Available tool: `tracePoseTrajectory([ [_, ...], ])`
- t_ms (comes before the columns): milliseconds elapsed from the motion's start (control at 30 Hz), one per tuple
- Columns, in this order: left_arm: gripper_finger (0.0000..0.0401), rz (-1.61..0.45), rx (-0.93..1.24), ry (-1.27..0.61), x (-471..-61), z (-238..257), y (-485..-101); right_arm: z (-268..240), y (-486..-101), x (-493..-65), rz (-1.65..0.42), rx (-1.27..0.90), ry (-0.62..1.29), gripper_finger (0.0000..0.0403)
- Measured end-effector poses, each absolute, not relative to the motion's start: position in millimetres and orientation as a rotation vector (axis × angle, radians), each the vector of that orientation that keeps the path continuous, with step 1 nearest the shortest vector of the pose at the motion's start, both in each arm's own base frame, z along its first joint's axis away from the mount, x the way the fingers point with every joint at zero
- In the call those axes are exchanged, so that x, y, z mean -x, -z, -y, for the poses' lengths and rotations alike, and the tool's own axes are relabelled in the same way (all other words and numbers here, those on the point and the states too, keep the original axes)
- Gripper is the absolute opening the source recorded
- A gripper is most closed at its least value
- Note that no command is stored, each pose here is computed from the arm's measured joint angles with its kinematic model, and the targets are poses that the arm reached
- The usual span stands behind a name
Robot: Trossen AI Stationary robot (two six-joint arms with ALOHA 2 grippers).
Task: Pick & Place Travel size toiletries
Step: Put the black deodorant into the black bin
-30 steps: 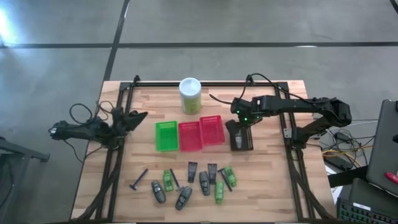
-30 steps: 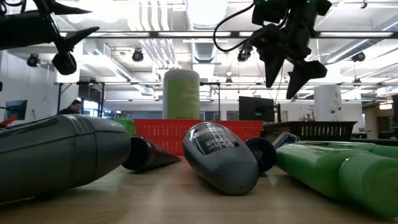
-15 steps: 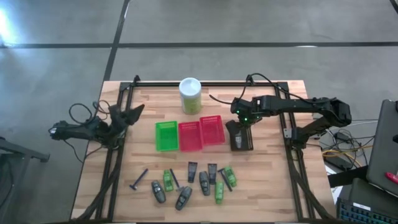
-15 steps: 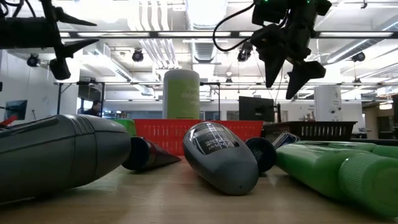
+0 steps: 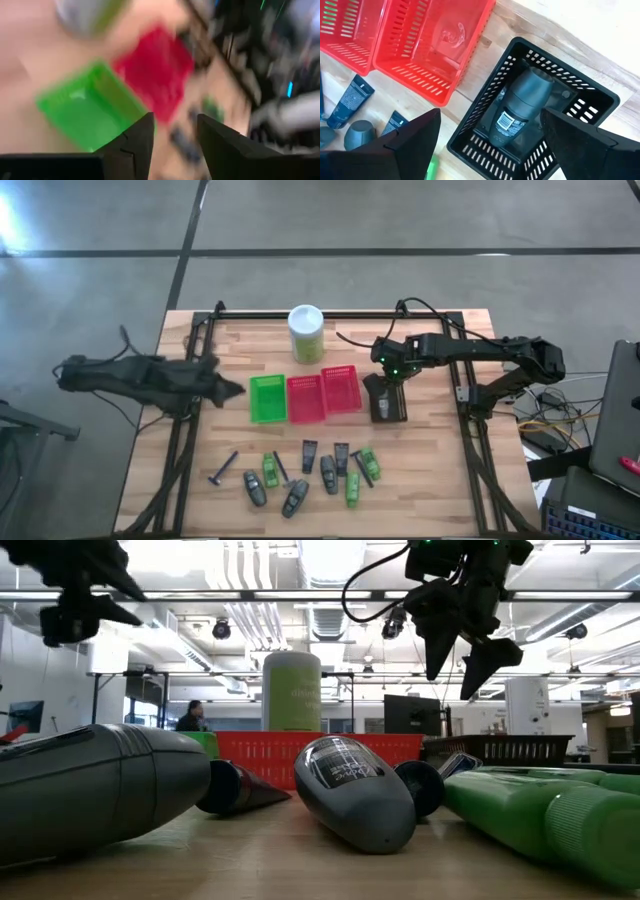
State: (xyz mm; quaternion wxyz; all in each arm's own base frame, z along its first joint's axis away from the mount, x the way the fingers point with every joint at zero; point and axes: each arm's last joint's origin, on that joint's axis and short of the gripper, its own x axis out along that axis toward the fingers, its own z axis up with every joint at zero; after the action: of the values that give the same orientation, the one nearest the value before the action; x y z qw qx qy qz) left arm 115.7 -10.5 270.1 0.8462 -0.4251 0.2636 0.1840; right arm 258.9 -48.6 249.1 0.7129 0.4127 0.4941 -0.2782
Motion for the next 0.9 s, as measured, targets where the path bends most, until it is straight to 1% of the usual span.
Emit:
tracePoseTrajectory([
  [67, 0.0156, -0.687, 0.969, -0.37, -125, 15, -272, 49, -249, -259, -1.096, -0.918, 0.615, 0.0344],
  [100, 0.0156, -0.75, 1.032, -0.391, -129, 17, -271, 49, -249, -259, -1.096, -0.92, 0.616, 0.0345],
  [200, 0.0156, -0.939, 1.314, -0.556, -136, 22, -261, 48, -249, -259, -1.093, -0.939, 0.625, 0.0349],
  [300, 0.0156, -1.078, 1.372, -0.503, -147, 37, -254, 48, -249, -259, -1.097, -0.95, 0.615, 0.0349],
  [333, 0.0156, -1.111, 1.345, -0.46, -149, 42, -252, 48, -249, -259, -1.1, -0.951, 0.608, 0.0347],
  [367, 0.0156, -1.113, 1.275, -0.366, -152, 47, -253, 47, -249, -259, -1.103, -0.948, 0.603, 0.0344],
  [400, 0.0156, -1.088, 1.171, -0.232, -158, 54, -256, 47, -249, -259, -1.105, -0.938, 0.595, 0.0341],
  [433, 0.0156, -1.059, 1.04, -0.095, -163, 62, -258, 47, -249, -259, -1.107, -0.928, 0.587, 0.0338],
  [467, 0.0156, -1.04, 0.899, 0.0, -165, 69, -258, 47, -249, -259, -1.108, -0.913, 0.576, 0.0334],
  [533, 0.0156, -1.03, 0.631, 0.131, -167, 82, -251, 47, -249, -260, -1.111, -0.867, 0.544, 0.0328],
  [567, 0.0156, -1.019, 0.534, 0.201, -170, 87, -250, 47, -250, -261, -1.111, -0.843, 0.527, 0.0325],
  [633, 0.0156, -1.046, 0.445, 0.274, -176, 93, -244, 47, -250, -261, -1.113, -0.813, 0.505, 0.032],
  [767, 0.0156, -1.198, 0.395, 0.331, -184, 106, -222, 47, -250, -261, -1.121, -0.792, 0.482, 0.0311],
  [900, 0.0156, -1.202, 0.217, 0.494, -188, 124, -221, 46, -250, -261, -1.126, -0.809, 0.469, 0.0304],
])
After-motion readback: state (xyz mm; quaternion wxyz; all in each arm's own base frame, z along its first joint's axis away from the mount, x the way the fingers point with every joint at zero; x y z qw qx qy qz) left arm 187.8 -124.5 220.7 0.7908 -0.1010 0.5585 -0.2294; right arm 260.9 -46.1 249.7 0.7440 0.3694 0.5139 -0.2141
